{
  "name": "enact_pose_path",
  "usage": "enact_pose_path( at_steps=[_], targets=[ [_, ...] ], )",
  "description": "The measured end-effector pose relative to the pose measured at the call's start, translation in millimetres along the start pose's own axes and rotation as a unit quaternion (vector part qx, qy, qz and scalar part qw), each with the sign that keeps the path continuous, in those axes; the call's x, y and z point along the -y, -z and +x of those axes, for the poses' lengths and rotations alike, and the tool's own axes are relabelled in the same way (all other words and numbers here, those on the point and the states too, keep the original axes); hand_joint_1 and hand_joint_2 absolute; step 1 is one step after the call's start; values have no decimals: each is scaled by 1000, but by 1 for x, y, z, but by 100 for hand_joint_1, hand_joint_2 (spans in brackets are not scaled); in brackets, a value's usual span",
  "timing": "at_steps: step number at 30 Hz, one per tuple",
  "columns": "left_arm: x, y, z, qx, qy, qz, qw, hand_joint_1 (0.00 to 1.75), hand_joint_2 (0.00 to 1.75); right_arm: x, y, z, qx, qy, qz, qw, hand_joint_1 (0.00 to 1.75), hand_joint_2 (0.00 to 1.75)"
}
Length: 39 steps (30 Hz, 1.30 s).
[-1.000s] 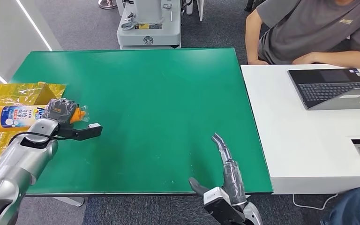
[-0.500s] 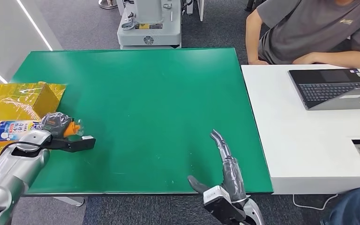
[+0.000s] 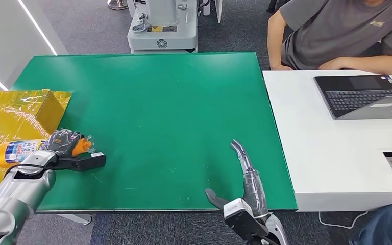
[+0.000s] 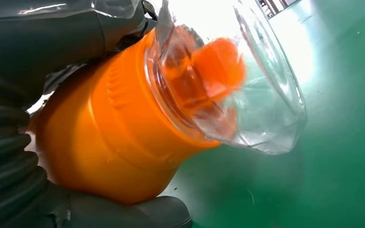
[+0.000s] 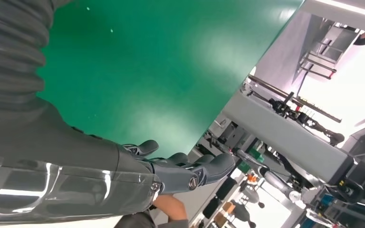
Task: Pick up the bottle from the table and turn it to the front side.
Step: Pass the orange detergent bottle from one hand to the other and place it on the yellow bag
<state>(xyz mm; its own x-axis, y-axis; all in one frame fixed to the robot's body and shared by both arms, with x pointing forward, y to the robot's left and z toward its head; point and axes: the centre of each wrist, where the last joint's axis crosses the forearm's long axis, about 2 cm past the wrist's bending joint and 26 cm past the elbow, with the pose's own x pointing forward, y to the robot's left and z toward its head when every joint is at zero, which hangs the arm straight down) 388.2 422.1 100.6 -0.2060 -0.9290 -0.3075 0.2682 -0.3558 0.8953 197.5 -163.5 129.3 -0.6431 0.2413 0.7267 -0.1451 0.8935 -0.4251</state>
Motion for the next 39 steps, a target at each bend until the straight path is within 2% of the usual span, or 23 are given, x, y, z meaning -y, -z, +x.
enact_pose_path(
  at_steps=[3, 4, 7, 8, 22, 26, 32, 39],
  targets=[
    [1, 0, 1, 0, -1, 2, 1000, 175, 175, -1, 0, -1, -1, 0, 1, 1000, 0, 175],
    [1, 0, 1, 0, -2, 2, 1000, 142, 175, -1, 0, -1, -1, 1, 1, 1000, 0, 175],
    [1, 0, 2, -1, -1, 5, 1000, 11, 175, -1, -1, -2, -3, 1, 1, 1000, 0, 175],
    [1, 0, 3, -3, -1, 6, 1000, 0, 175, -2, -1, -2, -3, 1, 0, 1000, 0, 175],
    [1, 1, 6, -17, 3, 11, 1000, 0, 175, -4, -3, -6, -12, 1, -4, 1000, 0, 175],
    [1, 0, 5, -31, -21, 24, 999, 0, 175, -4, -4, -6, -14, -1, -6, 1000, 0, 175],
    [3, -3, 1, -59, -105, 106, 987, 0, 175, -4, -4, -6, -19, -4, -14, 1000, 0, 175],
    [0, -5, 0, -63, -174, 206, 961, 0, 175, -5, -6, -6, -23, -5, -18, 1000, 0, 175]
  ],
)
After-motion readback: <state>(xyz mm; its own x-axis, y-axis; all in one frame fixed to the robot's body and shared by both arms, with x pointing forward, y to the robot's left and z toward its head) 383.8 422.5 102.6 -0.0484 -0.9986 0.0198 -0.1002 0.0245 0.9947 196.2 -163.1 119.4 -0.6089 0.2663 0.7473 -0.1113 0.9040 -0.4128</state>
